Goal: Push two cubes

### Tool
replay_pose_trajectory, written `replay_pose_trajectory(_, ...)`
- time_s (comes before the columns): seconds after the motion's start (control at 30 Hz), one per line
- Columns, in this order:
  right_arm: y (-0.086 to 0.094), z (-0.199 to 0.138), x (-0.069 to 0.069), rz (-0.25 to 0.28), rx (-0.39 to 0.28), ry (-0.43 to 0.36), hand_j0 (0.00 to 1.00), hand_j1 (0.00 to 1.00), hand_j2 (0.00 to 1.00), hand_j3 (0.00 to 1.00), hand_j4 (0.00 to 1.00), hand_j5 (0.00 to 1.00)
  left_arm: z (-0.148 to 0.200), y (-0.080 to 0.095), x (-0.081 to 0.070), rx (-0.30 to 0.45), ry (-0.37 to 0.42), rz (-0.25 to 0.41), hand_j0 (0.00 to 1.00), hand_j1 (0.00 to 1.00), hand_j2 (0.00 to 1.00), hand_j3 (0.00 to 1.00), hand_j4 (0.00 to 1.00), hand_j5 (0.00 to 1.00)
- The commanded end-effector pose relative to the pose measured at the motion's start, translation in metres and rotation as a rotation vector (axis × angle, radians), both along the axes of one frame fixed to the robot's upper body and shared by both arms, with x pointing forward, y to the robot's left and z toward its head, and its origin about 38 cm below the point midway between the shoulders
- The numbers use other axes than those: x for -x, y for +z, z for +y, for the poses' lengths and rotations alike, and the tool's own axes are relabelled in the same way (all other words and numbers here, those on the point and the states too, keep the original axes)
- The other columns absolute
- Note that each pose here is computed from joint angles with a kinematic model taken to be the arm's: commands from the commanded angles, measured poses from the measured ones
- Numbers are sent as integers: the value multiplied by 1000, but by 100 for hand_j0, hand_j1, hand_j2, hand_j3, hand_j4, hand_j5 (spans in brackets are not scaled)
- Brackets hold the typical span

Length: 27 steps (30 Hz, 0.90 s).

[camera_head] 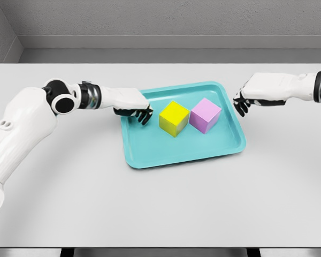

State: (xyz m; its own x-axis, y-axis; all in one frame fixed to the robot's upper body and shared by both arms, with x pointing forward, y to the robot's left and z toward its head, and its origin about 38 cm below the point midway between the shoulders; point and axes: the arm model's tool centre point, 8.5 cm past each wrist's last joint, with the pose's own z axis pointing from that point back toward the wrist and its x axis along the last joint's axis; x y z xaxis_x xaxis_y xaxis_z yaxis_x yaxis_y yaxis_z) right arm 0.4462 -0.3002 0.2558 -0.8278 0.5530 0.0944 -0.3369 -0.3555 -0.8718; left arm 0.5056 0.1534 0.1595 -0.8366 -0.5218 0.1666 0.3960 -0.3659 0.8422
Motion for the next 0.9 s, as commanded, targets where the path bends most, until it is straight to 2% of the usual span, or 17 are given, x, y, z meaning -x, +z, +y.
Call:
replay_pose_trajectory(0.0,-9,6,1,22,3,13,27,27,27,27,27,27,-6,1,1,9,-8,0,29,29,29,29,29,29)
replay_pose_trajectory(0.13,-18,9,5,45,19,26,27,27,27,27,27,27,-14,1,2,19,-21,0,29,29,29,29,29,29)
replay_pose_trajectory(0.27,-19,12,4,47,14,31,27,27,27,27,27,27,-15,0,3,20,-23,2,29,29,29,29,29,29)
replay_pose_trajectory(0.6,-15,26,-5,36,-10,42,27,27,27,27,27,27,-33,10,16,34,-95,-29,29,29,29,29,29,29)
replay_pose_trajectory(0.87,-14,24,-9,33,-10,32,27,27,27,27,27,27,-43,8,23,26,-132,-30,29,29,29,29,29,29)
